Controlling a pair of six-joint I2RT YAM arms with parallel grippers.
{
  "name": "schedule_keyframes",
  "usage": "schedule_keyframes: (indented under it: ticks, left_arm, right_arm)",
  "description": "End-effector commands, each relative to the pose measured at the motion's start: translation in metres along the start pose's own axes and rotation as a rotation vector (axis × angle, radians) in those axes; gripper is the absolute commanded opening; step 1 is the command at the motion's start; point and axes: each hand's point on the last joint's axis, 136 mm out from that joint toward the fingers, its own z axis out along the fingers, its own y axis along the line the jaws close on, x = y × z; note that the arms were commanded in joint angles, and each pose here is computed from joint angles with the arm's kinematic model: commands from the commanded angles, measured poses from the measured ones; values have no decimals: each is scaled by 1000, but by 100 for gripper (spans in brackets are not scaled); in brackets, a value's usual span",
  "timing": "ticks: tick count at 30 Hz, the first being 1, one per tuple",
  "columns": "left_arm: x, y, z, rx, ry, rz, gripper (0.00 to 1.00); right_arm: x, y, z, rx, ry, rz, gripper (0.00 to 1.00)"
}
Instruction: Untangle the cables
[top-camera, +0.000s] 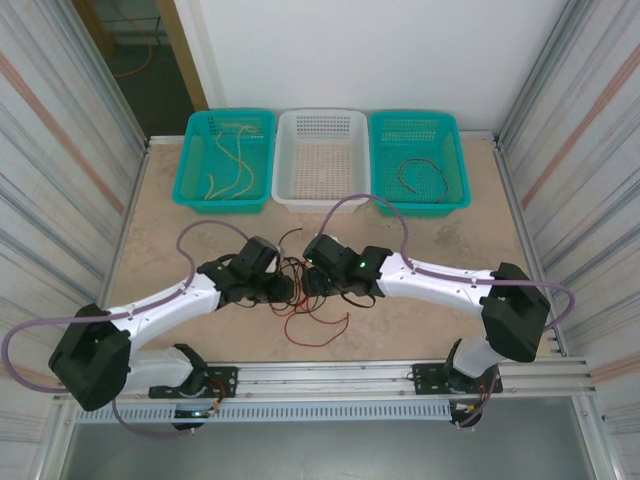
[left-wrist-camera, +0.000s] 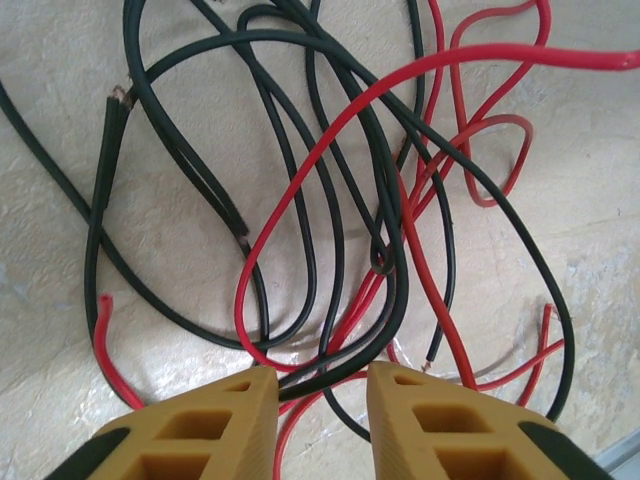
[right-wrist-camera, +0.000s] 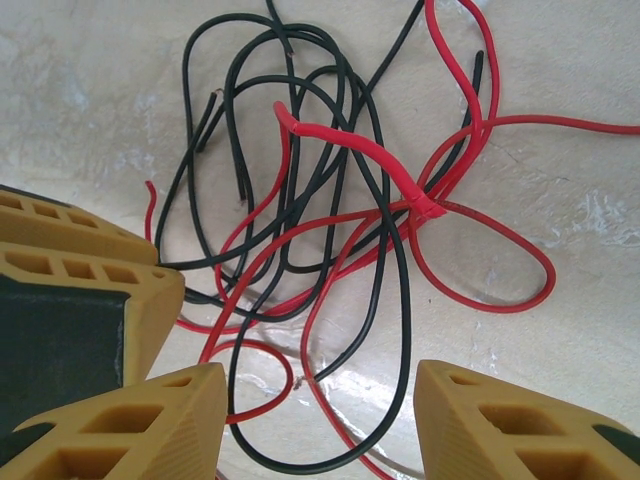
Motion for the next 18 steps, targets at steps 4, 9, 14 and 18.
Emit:
schedule_keyframes:
  ticks: [4,9,14,18]
  left_arm:
    - [-7,-1,6,-9,-18,52,22]
    - [-11,-12,-7,18,-19,69,3]
    - [-38,-55,-74,147,-141,148,0]
    - [-58,-88,-137,247,-261,230,0]
  right_arm:
    - [3,-5,4,32,5,23,51]
    - [0,-10,-1,45,-11,25,51]
    - [-5,-16,-8,55,-31,31,51]
    - [-10,-22,-10,55,-41,52,52]
